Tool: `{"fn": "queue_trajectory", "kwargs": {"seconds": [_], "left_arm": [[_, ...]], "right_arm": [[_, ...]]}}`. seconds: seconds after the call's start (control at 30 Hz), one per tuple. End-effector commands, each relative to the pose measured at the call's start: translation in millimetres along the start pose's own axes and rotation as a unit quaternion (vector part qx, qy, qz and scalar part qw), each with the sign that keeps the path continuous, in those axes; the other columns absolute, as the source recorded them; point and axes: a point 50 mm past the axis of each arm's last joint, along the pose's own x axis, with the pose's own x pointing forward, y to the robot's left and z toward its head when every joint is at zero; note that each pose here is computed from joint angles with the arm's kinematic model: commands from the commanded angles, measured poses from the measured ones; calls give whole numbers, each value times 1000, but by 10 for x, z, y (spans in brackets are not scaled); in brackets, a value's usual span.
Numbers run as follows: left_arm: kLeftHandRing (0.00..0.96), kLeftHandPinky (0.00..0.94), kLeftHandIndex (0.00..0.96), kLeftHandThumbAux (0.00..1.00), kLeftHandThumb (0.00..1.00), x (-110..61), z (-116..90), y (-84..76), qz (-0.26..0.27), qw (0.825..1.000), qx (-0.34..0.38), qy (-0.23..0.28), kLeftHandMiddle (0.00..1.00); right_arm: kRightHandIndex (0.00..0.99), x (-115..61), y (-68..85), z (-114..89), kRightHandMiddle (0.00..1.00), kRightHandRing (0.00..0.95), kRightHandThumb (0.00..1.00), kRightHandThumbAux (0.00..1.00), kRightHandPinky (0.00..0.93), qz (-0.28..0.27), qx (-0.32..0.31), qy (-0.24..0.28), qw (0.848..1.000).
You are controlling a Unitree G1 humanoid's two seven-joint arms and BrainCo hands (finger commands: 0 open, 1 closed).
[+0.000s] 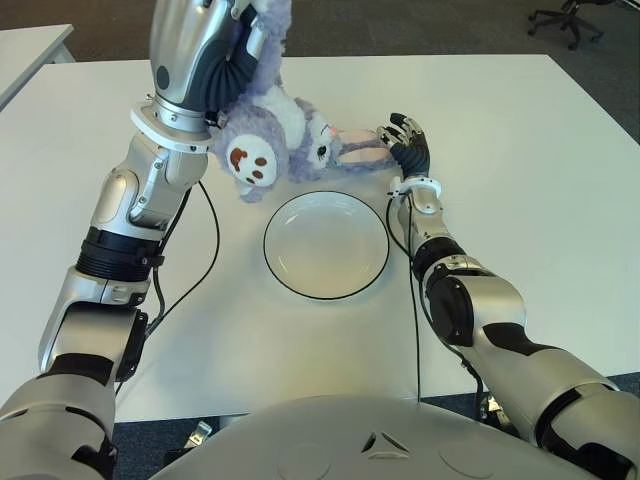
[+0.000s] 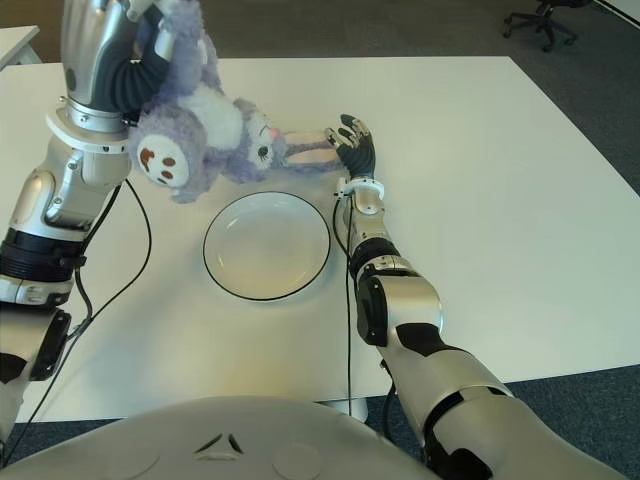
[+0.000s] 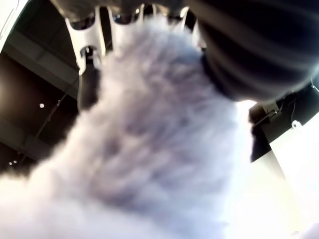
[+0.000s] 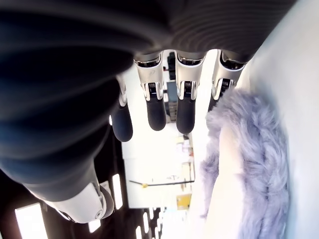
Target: Put the doll into the plate.
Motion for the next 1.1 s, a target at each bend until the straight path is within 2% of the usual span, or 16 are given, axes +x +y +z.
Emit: {"fn": "queue_trajectory", "kwargs": {"seconds": [0.03,0.3,0.77,0.83,0.87,0.93,1.1], "left_arm": [[760,840,439,655,846,-26,16,23,-17,1000,-12,-1,492],[776,849,439,656,846,-49,55,7,-49,998,-28,-19,492],[788,844,438,657,847,-84,146,-45,-60,996,-62,-35,491],[783,833,438,657,847,-86,159,-46,-59,996,-61,-37,491],[758,781,438,657,847,-87,164,-47,-59,996,-61,-37,491],[738,744,437,658,848,-93,185,-47,-60,996,-59,-39,490],[718,722,437,658,848,-100,214,-44,-66,995,-59,-43,489]], "right_arm": [[211,-272,-51,-507,161,158,417,746,214,-13,11,103,995],[212,-276,-47,-511,160,151,407,746,197,-13,11,103,995],[206,-282,-41,-518,150,146,391,742,201,-12,7,103,995],[206,-283,-41,-519,151,147,386,742,201,-11,7,104,995],[205,-283,-41,-519,151,147,381,741,200,-11,6,104,995],[204,-285,-42,-521,152,147,378,742,200,-11,6,104,994],[203,-286,-42,-523,154,149,383,742,206,-11,5,104,994]]}}
